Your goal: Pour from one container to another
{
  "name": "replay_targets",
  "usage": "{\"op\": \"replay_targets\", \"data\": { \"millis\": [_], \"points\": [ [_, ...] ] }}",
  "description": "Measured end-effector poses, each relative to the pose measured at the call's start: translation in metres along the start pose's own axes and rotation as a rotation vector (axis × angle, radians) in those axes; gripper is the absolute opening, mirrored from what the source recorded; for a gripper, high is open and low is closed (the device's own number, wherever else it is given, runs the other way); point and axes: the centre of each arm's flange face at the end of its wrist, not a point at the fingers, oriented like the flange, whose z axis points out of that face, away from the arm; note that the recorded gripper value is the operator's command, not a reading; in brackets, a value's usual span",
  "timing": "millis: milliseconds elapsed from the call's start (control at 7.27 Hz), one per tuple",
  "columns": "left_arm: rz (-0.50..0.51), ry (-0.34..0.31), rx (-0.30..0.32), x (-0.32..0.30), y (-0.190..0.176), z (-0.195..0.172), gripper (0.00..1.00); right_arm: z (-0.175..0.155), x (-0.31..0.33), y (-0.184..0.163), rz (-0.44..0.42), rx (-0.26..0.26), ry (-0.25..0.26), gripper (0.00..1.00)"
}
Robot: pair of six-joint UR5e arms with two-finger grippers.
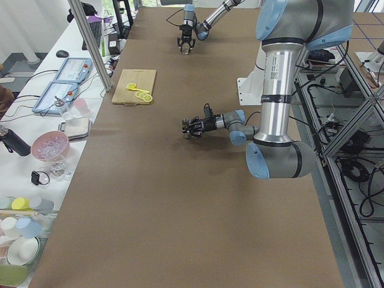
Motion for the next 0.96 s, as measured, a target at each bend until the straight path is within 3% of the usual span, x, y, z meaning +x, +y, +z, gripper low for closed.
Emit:
{"op": "replay_targets", "data": {
  "millis": [275,550,825,963],
  "points": [
    [0.046,0.023,0.016,0.009,-0.036,0.002,0.00,0.000,0.000,-0.001,-0.003,0.001,0.000,0.41],
    [0.164,0.062,0.042,0.018,-0.074,0.011,0.00,-0.001,0.000,-0.003,-0.010,0.005,0.001,0.36],
    [0.193,0.118,0.013,0.051,-0.099,0.022,0.00,-0.002,0.001,-0.006,-0.017,0.011,0.003,0.33],
    [0.210,0.181,-0.016,0.082,-0.110,0.023,0.00,-0.002,0.001,-0.010,-0.022,0.016,0.004,0.29]
  ]
}}
